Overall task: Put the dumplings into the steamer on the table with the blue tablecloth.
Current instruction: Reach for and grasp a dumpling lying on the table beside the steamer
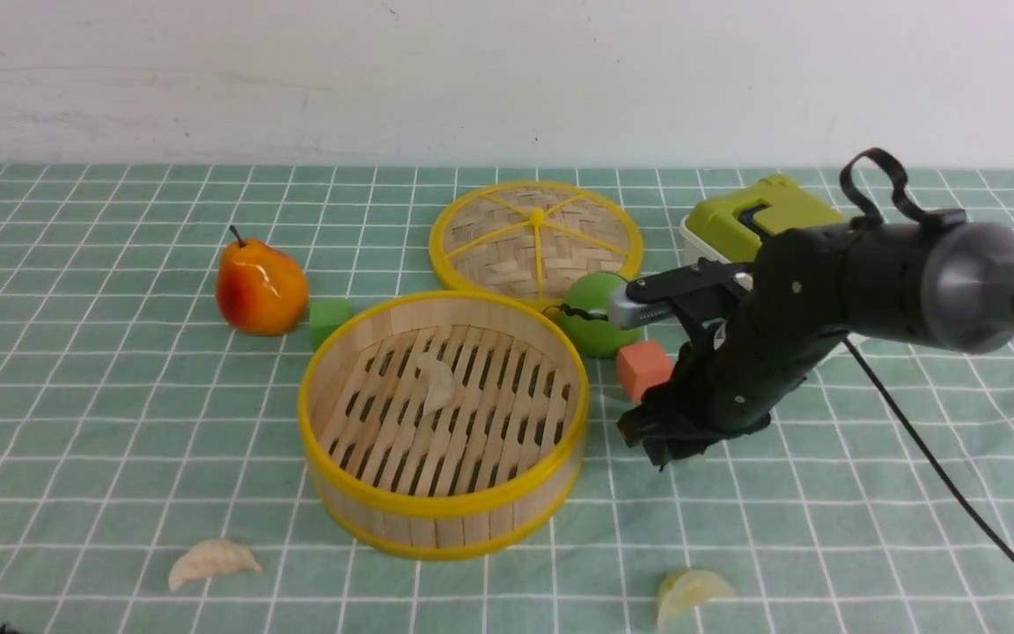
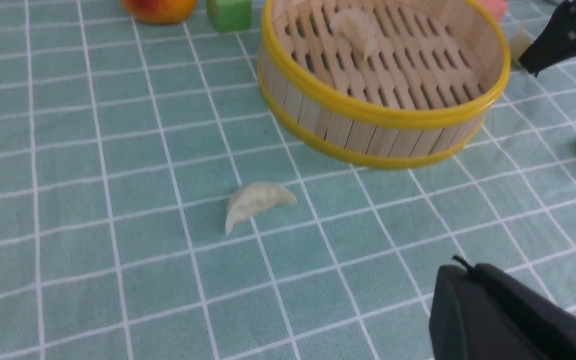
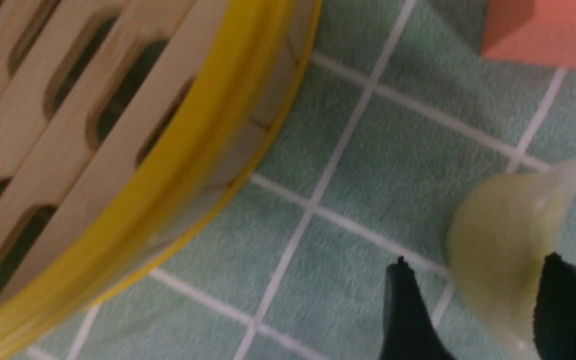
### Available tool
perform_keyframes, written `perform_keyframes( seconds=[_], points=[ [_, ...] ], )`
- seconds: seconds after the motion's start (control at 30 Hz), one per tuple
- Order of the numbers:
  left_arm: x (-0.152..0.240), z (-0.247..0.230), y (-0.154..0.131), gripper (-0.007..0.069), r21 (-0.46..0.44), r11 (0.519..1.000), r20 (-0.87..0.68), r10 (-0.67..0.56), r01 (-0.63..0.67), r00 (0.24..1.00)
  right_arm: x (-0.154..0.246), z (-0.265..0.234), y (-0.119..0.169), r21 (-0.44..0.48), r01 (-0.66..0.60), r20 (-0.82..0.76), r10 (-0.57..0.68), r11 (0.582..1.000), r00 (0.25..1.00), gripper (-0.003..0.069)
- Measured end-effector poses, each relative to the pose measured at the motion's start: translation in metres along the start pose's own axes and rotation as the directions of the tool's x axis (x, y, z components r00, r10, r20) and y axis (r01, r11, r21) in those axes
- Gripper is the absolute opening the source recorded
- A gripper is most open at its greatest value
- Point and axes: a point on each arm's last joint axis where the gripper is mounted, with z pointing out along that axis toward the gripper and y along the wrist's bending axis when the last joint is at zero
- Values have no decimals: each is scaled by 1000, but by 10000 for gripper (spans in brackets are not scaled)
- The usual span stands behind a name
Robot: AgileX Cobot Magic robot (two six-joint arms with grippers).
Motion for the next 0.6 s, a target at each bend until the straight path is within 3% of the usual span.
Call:
perform_keyframes(
  seconds=[0.2, 0.6],
  points=[
    [-5, 1, 1, -14, 5, 1000, 127, -2, 1, 992, -3, 11, -4, 34, -30, 11, 29, 999, 1000, 272],
    [-7, 1, 0, -14, 5, 1000, 149, -1, 0, 989, -7, -12, -4, 56, -23, 30, 22, 998, 999, 253]
  ],
)
